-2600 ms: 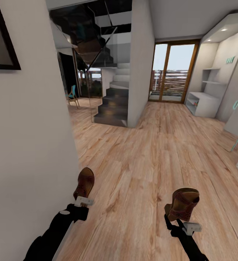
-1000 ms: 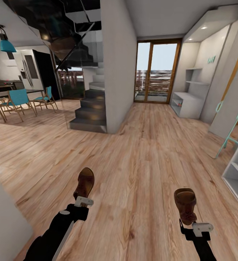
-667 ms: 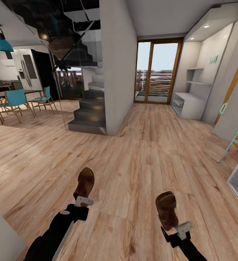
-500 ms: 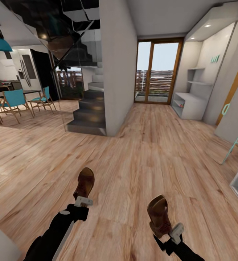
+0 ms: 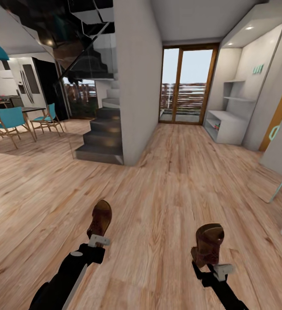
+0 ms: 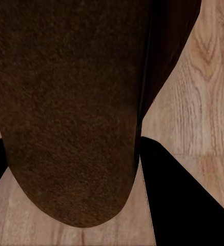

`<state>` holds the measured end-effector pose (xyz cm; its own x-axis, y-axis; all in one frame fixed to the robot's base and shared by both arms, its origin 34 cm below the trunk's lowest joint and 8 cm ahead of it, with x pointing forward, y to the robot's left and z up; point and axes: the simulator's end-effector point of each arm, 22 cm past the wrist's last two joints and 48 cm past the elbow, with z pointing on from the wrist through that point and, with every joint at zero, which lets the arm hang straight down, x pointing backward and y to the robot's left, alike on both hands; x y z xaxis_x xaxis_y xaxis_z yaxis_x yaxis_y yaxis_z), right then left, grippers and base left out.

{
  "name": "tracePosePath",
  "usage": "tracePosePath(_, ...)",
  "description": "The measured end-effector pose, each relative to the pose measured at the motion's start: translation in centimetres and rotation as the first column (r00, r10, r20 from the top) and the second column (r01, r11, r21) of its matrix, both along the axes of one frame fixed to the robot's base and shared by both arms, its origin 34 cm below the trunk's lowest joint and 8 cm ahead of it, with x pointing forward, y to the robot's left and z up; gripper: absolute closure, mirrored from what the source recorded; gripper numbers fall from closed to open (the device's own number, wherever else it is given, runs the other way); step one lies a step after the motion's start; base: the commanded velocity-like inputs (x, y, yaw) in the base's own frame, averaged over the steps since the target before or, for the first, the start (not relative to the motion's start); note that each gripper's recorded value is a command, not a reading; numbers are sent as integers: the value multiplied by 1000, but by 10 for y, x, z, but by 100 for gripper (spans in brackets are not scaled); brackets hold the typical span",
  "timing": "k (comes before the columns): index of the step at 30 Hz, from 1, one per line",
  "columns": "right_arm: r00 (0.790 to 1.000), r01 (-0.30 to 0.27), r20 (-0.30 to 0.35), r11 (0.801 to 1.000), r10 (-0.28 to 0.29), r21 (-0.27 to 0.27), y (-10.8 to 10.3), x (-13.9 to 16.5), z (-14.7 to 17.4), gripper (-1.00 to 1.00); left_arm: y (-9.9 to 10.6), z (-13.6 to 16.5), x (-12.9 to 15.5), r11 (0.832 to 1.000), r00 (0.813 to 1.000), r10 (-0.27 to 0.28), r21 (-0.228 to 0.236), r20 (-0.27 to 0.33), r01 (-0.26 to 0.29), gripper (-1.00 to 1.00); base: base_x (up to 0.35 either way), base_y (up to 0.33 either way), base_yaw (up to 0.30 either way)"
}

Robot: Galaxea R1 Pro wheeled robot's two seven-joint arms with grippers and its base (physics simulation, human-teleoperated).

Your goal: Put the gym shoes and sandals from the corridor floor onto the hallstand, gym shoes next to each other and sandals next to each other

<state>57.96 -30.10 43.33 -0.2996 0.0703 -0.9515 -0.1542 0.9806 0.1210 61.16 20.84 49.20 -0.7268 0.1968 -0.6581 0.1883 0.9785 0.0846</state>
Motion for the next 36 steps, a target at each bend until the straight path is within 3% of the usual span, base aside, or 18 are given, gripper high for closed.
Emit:
tracePosePath(2, 997, 74, 12, 997, -74, 34, -13, 3, 4, 100, 0, 0, 0, 1000, 1000, 0, 0, 0, 0, 100, 318, -172, 0)
tracePosePath(5, 994, 106, 16, 993, -107, 50, -19, 4, 5, 100, 0, 0, 0, 1000, 1000, 0, 0, -1, 0, 100, 317, -181, 0)
tracePosePath(36, 993, 114, 18, 992, -115, 54, -20, 5, 6, 100, -1, 0, 0, 1000, 1000, 0, -1, 0, 0, 100, 292, -184, 0)
